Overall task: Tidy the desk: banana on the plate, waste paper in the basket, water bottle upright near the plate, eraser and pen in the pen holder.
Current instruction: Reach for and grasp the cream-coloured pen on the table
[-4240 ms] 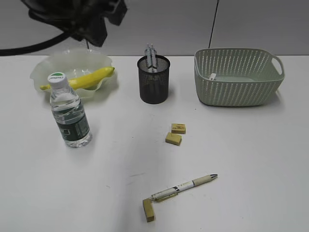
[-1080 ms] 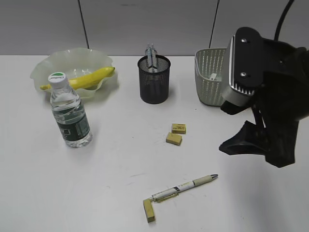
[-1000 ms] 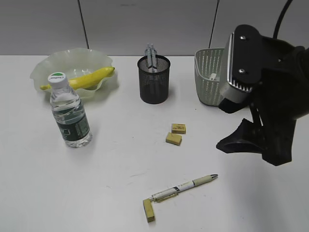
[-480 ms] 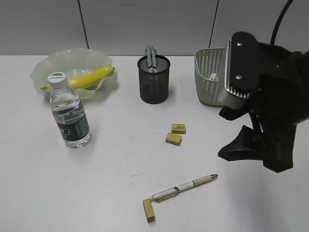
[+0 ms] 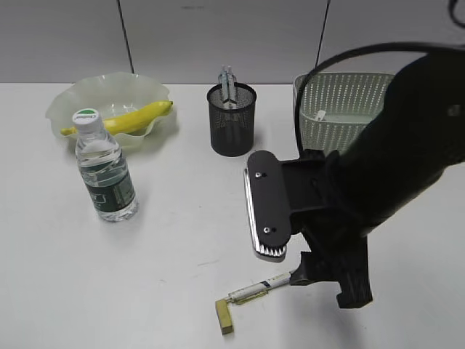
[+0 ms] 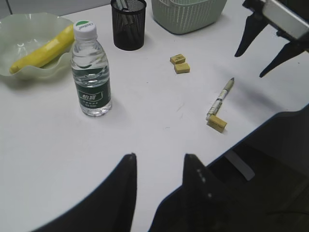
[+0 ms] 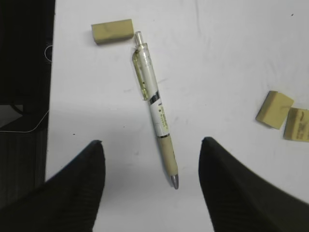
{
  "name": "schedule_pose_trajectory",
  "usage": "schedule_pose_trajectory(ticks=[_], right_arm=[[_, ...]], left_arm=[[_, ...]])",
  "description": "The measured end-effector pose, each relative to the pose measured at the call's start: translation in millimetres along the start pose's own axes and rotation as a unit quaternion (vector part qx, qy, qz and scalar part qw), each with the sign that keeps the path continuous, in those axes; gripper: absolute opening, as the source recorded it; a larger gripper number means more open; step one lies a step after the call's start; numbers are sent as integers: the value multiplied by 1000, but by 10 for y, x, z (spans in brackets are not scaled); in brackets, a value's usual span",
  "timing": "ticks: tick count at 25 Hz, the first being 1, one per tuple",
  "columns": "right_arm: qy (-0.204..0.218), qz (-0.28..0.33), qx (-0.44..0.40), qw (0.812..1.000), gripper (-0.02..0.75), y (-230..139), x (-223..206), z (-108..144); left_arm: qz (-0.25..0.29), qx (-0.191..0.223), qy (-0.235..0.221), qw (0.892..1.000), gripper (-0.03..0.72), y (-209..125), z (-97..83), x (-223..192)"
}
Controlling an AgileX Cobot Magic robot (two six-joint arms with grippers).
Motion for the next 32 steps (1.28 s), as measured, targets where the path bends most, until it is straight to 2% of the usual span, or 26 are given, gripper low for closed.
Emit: schedule_pose_trajectory(ticks=[7,16,22,24,25,28,32], right_arm=[[15,24,-2,1000,413,10,-431,-106],[43,64,6,997,400,-95,-884,-111],[50,74,8,996,366,-133,-1006,-103],[46,73,12,996,328,-128,-1009,-119],[45,74,15,996,286,-132,-1011,-124],[42,79,22,996,103,-142,-1008,-137],[35,77,12,996,108,-113,-957,-174]], left_arm=[[0,0,0,1000,244,0,0,0],[0,0,0,1000,244,0,1,0],[0,0,0,1000,244,0,1,0],[0,0,0,1000,244,0,1,0],[0,0,0,1000,242,0,1,0],[0,0,0,1000,242,0,1,0],[0,0,1,1000,241,0,2,0]])
Point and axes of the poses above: a point on each arm's last joint axis where the gripper is mounted, x pointing back along that axis away from the gripper, z along the wrist's bending axis when the last joint is at zero, y = z × x, the point moved 6 cm from there along -x, pointing out along that axis toward the gripper, and after that the axes turned 7 degrees about -x, right-handed, at the moved point
